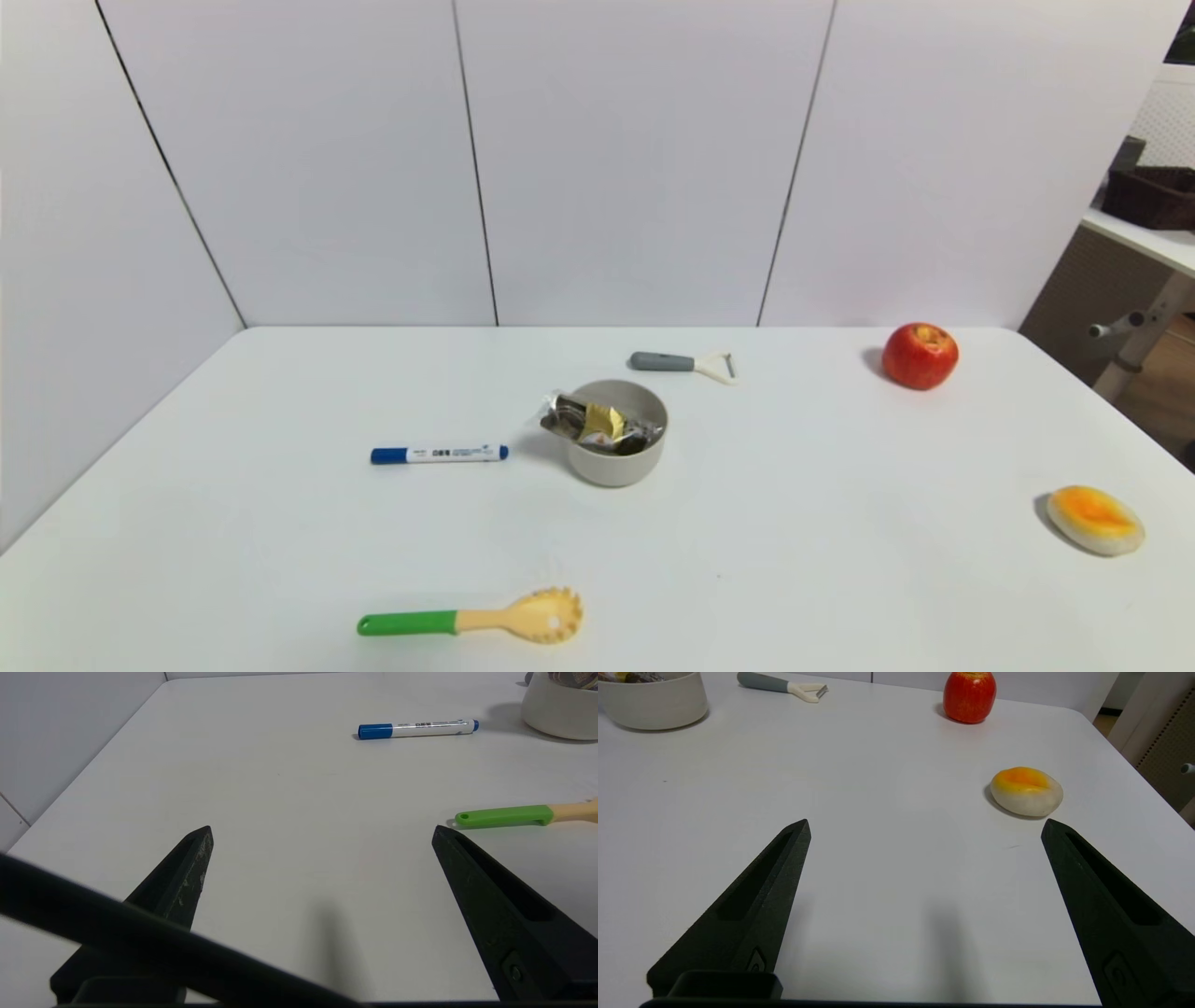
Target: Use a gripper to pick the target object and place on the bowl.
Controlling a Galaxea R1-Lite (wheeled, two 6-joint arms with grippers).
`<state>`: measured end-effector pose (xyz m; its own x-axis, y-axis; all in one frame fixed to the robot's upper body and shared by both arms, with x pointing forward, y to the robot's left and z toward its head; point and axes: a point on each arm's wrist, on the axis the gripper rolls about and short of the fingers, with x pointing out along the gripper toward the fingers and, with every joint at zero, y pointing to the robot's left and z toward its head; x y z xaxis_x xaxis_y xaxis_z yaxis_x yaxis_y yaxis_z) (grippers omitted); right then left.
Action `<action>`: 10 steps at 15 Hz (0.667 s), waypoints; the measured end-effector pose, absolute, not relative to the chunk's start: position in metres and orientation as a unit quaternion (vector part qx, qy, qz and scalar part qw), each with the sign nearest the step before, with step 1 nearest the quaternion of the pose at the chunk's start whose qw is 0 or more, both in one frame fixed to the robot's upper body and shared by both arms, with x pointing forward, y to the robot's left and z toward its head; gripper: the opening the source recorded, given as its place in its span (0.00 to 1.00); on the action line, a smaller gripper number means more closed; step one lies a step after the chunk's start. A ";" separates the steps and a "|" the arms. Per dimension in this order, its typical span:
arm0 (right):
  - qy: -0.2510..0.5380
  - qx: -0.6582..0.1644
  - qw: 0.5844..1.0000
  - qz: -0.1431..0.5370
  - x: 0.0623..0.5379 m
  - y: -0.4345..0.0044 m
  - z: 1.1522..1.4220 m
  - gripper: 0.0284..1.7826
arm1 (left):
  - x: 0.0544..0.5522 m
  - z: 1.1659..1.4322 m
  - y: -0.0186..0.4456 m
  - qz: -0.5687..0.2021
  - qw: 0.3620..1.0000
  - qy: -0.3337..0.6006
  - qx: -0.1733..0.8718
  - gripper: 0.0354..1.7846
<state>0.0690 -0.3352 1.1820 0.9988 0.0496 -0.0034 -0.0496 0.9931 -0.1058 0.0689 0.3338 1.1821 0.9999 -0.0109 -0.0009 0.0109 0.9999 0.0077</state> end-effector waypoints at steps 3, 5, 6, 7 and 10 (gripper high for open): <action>0.000 -0.053 0.998 0.025 0.069 -0.335 1.182 0.96 | 0.069 1.182 0.334 -0.005 1.000 0.000 0.004 0.94; 0.000 -0.053 0.998 0.025 0.069 -0.335 1.182 0.96 | 0.069 1.182 0.334 -0.005 1.000 0.000 0.004 0.94; 0.000 -0.053 0.998 0.025 0.069 -0.335 1.182 0.96 | 0.069 1.182 0.334 -0.005 1.000 0.000 0.004 0.94; 0.000 -0.053 0.998 0.025 0.069 -0.335 1.182 0.96 | 0.069 1.182 0.334 -0.005 1.000 0.000 0.004 0.94; 0.000 -0.053 0.998 0.025 0.069 -0.335 1.182 0.96 | 0.069 1.182 0.334 -0.005 1.000 0.000 0.004 0.94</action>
